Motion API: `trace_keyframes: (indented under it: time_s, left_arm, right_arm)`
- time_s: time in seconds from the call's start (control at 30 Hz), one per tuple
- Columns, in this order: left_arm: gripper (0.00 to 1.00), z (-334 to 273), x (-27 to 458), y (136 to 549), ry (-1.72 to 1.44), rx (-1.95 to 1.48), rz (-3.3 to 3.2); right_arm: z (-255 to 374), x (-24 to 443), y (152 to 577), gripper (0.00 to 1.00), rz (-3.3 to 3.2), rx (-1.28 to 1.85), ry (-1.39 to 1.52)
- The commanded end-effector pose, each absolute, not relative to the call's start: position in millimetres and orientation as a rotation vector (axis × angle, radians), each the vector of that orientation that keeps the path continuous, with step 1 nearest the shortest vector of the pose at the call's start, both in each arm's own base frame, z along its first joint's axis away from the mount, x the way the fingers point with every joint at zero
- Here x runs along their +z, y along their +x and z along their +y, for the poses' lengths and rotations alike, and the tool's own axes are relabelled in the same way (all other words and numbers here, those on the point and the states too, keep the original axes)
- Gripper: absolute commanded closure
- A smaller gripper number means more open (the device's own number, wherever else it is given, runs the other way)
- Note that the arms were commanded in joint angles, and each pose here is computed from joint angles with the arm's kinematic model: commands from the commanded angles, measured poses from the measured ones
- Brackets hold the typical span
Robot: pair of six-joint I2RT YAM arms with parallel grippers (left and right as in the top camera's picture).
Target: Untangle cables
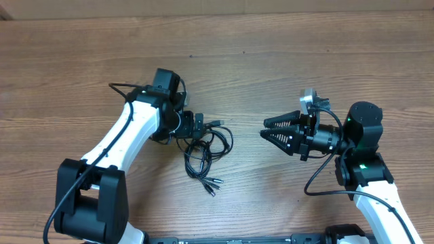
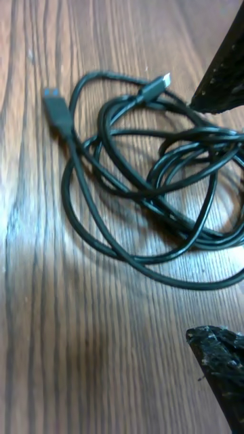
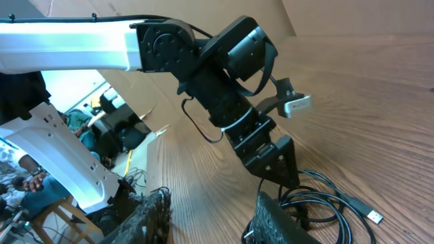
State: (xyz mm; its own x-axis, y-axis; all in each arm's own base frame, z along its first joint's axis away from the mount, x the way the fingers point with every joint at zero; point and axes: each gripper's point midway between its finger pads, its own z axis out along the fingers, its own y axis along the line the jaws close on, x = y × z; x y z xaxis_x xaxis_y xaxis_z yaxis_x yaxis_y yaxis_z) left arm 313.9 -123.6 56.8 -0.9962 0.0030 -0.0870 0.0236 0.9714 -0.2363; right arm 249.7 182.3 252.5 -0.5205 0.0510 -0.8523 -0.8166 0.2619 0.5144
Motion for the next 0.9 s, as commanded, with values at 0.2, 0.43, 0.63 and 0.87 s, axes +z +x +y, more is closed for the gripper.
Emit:
trace_keyframes:
  time_s: [0.2, 0.43, 0.63, 0.87]
  left_arm:
    - [0.01, -124.8, 21.5, 322.6, -0.082, -0.129, 3.059]
    - [0.0, -118.8, 21.1, 333.1, -0.116, -0.134, 3.028]
    - [0.28, -120.3, 21.4, 338.0, -0.115, -0.146, 3.009]
    - [0.38, -127.0, 21.4, 332.7, -0.091, -0.202, 3.032]
  right_arm:
    - [183.5, 260.3, 250.9, 0.62, 1.71, 1.353, -0.724]
    - [183.4, 260.3, 251.0, 0.62, 1.711, 1.353, -0.724]
    - [183.4, 260.3, 251.0, 0.62, 1.711, 1.353, -0.724]
    - [183.4, 260.3, 251.0, 0.62, 1.711, 1.353, -0.724]
